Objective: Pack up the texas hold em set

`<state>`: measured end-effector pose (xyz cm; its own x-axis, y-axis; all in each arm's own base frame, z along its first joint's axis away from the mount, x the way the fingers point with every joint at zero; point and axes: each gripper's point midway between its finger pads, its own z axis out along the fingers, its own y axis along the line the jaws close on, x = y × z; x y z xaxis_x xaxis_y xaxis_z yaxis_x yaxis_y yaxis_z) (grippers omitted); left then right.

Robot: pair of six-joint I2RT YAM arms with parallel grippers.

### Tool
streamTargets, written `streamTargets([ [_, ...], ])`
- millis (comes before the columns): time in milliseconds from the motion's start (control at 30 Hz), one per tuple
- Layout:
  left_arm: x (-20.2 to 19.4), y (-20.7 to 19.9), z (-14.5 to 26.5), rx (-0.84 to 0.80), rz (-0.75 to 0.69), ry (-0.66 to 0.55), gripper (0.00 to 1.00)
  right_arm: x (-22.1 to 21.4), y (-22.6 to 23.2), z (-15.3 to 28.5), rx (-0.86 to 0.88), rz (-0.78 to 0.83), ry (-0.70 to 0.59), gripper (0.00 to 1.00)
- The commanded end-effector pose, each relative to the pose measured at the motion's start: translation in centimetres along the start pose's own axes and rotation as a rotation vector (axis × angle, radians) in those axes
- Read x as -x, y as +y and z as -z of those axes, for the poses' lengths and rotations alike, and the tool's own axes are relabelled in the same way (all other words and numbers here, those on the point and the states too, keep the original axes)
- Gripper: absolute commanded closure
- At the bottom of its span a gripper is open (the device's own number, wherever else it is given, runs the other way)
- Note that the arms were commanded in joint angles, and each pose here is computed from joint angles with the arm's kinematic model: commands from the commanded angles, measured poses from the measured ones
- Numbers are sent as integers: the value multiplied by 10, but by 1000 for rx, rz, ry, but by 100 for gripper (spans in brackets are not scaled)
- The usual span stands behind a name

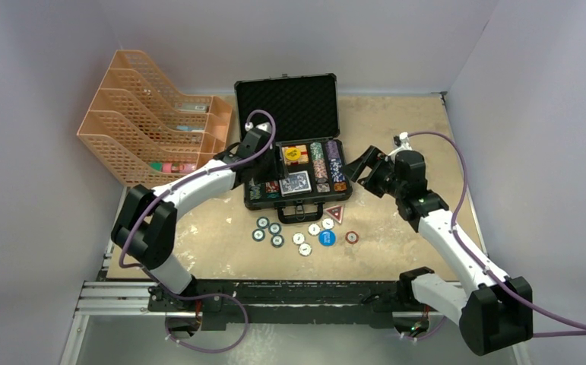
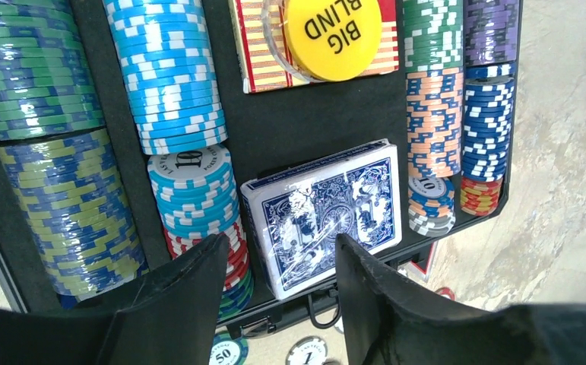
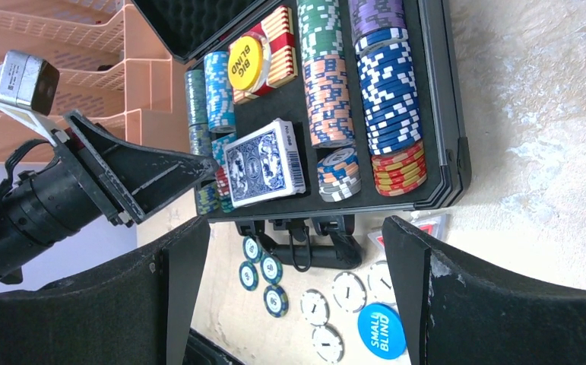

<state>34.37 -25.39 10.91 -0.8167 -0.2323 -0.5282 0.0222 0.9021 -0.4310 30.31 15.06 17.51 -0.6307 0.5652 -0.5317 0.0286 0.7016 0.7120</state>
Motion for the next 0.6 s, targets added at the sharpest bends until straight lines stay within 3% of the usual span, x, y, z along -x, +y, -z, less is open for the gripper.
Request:
streamTargets([
  [0, 11, -6, 0, -10, -5, -21, 50, 1, 2, -1, 17, 0, -5, 14],
  [267, -2, -6, -13, -23, 1, 35, 56, -4, -2, -1, 4, -8, 6, 14],
  [567, -5, -17, -21, -81, -1, 54, 75, -6, -6, -2, -5, -12, 9, 14],
])
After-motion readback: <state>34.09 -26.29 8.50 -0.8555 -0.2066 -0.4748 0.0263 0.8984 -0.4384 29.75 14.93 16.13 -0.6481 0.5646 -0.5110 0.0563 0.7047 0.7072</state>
